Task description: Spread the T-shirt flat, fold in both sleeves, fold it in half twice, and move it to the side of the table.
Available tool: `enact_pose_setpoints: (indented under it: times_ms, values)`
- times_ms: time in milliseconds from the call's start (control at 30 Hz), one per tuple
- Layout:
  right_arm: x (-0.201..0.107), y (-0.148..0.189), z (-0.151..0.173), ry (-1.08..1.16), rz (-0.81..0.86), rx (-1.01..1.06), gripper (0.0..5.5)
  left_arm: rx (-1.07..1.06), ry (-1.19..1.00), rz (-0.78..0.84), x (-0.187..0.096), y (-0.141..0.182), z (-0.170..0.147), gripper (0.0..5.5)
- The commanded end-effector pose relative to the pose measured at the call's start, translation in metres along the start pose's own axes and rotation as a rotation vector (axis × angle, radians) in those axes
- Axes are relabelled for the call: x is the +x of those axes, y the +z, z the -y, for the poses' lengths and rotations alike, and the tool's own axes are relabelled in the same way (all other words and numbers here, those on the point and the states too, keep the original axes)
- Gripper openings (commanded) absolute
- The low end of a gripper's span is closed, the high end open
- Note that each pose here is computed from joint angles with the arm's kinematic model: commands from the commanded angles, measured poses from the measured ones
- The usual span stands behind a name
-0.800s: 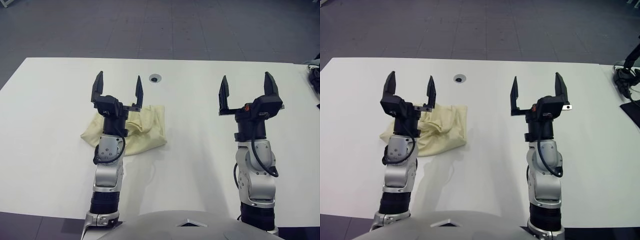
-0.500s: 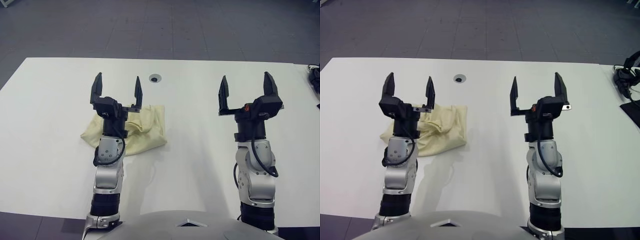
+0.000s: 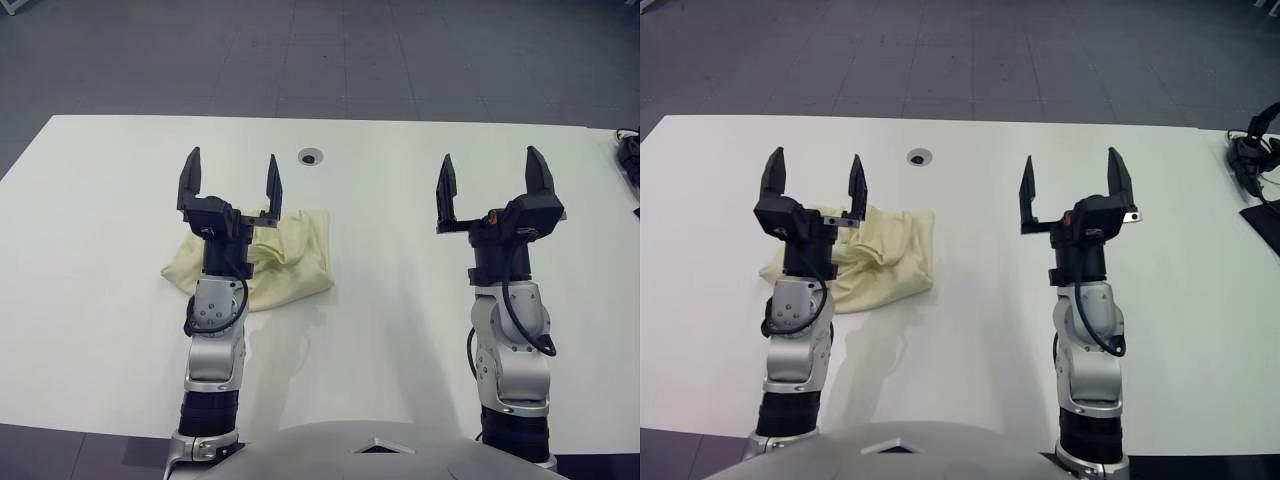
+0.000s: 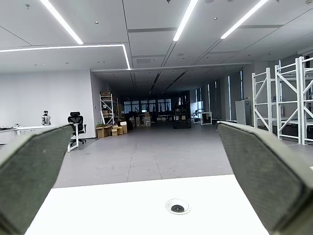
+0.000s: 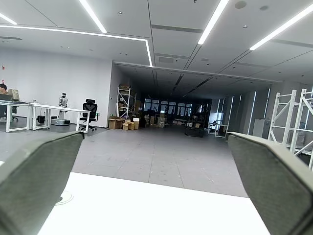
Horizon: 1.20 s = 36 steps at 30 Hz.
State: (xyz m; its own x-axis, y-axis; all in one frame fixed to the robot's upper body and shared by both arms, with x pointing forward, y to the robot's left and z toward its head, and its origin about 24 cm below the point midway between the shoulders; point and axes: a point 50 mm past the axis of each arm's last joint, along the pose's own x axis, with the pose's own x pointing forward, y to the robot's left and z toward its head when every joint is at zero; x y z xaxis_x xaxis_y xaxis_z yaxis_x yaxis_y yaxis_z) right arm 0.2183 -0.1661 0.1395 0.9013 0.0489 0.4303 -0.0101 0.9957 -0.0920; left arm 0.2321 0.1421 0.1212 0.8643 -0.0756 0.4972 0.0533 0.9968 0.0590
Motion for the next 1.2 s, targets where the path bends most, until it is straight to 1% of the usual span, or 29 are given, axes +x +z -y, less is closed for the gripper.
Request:
enact_pose_setpoints:
  times_ms: [33,833,1033,1200]
  values:
    - [-0.0008,0.0016,0.0021,-0.006,0.002,-0.009,5.4,0.02,-0.017,-0.016,-0.0004,-0.0018,0.0009,5.39]
    - [0.0012,0.0016,0.0027,-0.014,0.001,-0.008,5.4,0.017,-0.039,-0.015,0.0049,-0.0038,0.0027,5.39]
    - [0.0011,-0.0026,0.0011,-0.004,-0.004,-0.004,5.4,0.023,-0.022,-0.024,-0.0002,-0.0063,0.0002,5.39]
    - [0.002,0.0024,0.0024,-0.004,0.007,-0.006,5.4,0.026,-0.023,-0.018,0.0006,-0.0021,0.0001,5.39]
